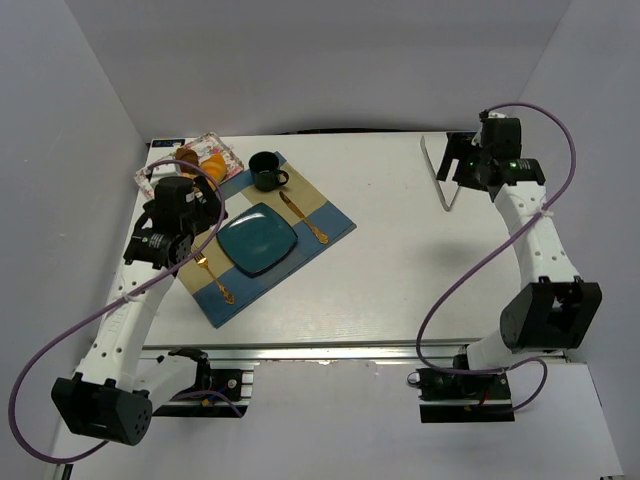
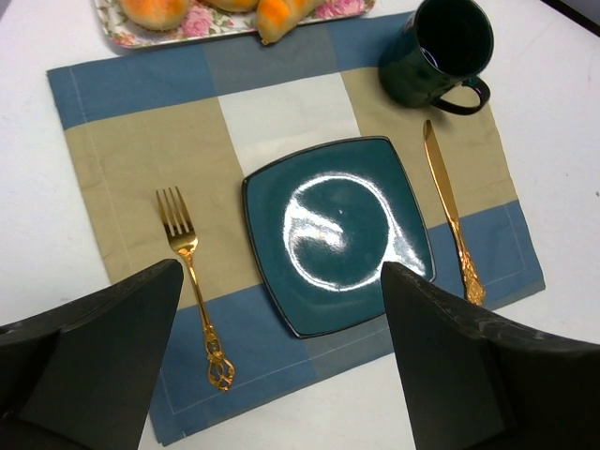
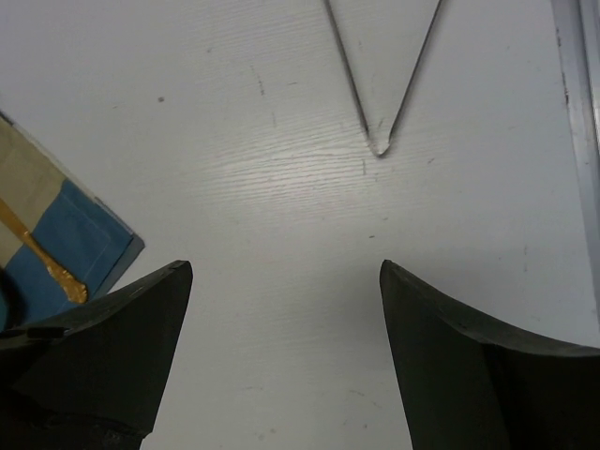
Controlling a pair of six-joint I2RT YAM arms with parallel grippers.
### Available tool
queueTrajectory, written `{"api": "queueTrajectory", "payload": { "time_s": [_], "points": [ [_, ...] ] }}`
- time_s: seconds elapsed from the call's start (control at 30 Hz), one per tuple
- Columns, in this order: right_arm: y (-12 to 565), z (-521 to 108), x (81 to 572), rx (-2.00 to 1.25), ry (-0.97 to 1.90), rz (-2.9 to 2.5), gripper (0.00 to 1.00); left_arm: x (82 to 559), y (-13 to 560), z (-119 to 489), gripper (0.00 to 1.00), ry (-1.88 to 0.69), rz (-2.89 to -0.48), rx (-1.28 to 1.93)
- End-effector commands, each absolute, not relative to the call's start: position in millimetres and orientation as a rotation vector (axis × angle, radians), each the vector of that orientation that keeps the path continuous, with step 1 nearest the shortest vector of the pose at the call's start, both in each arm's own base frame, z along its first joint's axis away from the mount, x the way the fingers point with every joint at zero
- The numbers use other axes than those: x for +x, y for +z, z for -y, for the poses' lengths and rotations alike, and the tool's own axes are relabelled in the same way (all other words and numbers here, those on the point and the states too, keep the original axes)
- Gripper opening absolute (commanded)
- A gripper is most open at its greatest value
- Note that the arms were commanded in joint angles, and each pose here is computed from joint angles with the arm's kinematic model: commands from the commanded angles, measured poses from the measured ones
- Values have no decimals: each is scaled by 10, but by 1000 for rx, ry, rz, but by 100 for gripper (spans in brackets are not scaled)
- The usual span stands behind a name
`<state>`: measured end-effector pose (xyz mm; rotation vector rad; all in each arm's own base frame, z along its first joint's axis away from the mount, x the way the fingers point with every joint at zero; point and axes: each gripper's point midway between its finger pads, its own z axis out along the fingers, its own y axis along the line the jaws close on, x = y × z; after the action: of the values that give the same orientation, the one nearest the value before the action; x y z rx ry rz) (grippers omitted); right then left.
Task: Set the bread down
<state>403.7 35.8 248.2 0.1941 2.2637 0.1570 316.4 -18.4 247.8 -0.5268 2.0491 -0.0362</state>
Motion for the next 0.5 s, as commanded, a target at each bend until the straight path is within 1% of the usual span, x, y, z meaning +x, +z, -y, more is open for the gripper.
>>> {"api": "queueTrajectory", "payload": {
  "time_s": [0.0, 0.07, 0.13, 0.17, 0.23, 0.33, 0.4, 0.47],
  "points": [
    [2538, -94, 4312, 191, 117, -2218, 88, 3217, 2488, 292, 98, -103, -2044, -502],
    [2400, 108, 4469, 229, 120, -2222, 89, 3236, 2460, 338, 98, -123, -2060, -484],
    [2350, 103, 4587, 198, 174, -2227, 89, 3238, 2449, 359, 98, -129, -2072, -468],
    [2199, 161, 4675, 197, 166, -2252, 89, 3241, 2453, 364, 98, -129, -2076, -462],
    [2124, 222, 4792, 179, 135, -2261, 89, 3219, 2425, 350, 98, -112, -2093, -451],
    [1797, 236, 5001, 132, 127, -2304, 89, 3173, 2394, 317, 98, -83, -2120, -451],
    [1764, 235, 5123, 132, 140, -2293, 89, 3129, 2359, 300, 98, -67, -2142, -452],
    [1584, 212, 5211, 141, 156, -2320, 89, 3107, 2340, 295, 98, -61, -2155, -451]
  ]
}}
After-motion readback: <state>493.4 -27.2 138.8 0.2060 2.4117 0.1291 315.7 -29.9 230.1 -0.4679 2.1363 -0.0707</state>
